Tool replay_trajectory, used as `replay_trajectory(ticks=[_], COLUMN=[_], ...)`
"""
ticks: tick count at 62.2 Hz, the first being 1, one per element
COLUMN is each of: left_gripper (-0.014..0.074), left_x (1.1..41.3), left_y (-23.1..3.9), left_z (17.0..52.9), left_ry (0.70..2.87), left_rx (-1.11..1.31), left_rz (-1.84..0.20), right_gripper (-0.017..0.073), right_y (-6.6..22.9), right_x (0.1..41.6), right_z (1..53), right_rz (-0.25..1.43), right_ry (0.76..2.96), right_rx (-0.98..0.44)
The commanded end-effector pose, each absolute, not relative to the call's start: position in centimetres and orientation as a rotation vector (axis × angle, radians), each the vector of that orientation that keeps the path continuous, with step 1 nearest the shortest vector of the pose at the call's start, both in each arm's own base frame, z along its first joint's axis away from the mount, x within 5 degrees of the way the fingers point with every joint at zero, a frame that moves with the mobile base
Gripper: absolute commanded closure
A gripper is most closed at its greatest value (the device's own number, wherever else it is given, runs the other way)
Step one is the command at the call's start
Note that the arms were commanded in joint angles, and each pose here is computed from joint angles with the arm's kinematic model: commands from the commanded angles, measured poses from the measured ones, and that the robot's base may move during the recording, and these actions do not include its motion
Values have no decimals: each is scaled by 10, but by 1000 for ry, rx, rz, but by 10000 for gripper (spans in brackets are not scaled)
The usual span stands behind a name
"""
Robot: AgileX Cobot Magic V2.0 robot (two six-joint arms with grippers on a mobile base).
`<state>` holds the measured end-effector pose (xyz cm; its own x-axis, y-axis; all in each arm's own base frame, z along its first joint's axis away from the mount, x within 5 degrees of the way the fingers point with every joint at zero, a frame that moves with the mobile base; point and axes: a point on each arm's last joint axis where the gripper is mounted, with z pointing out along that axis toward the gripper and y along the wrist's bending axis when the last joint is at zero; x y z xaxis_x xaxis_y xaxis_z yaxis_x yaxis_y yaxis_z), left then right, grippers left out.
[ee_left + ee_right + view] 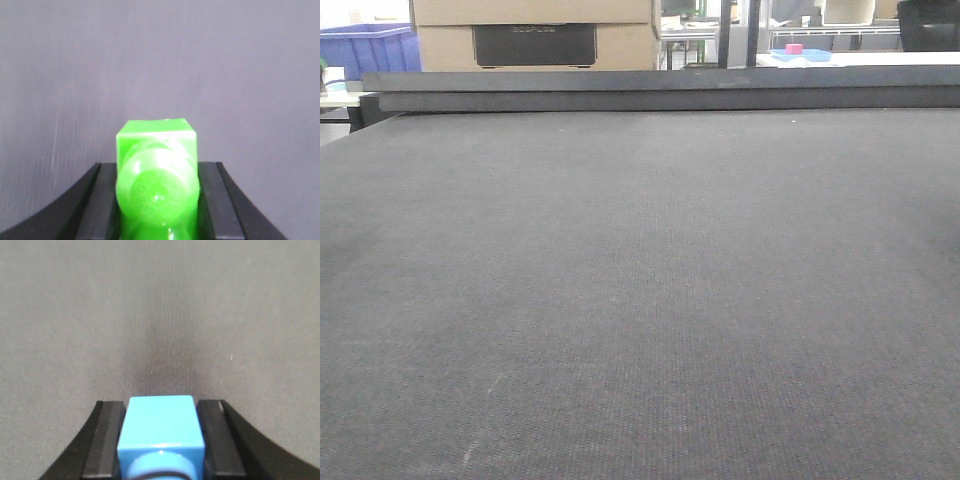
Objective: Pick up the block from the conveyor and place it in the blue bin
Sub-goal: 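Lift both held blocks up off the conveyor belt, then hold both blocks and drive the base along the red conveyor frame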
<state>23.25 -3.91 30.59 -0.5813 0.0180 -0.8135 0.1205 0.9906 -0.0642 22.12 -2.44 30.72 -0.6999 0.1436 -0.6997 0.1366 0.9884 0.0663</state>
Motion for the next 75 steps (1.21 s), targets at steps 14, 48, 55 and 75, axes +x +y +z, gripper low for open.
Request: replay_trajectory(ticks=[14,48,55,75], left_gripper=[704,704,704,704], left_x=[185,131,126,109], left_y=[-32,-12,-4,2], left_z=[329,369,371,379], left_ry=[1902,1648,1631,1564], left_rx=[83,105,36,-38], left_rz=[-177,-37,-2,-13], right_gripper=[713,713,713,713], right_y=[-19,-8,-7,-7], right_x=[161,74,66,65], right_z=[319,363,366,366], right_rz=[-36,-52,-53,-53], right_ry=[1921,1497,1462,1458], right_rx=[157,121,117,117])
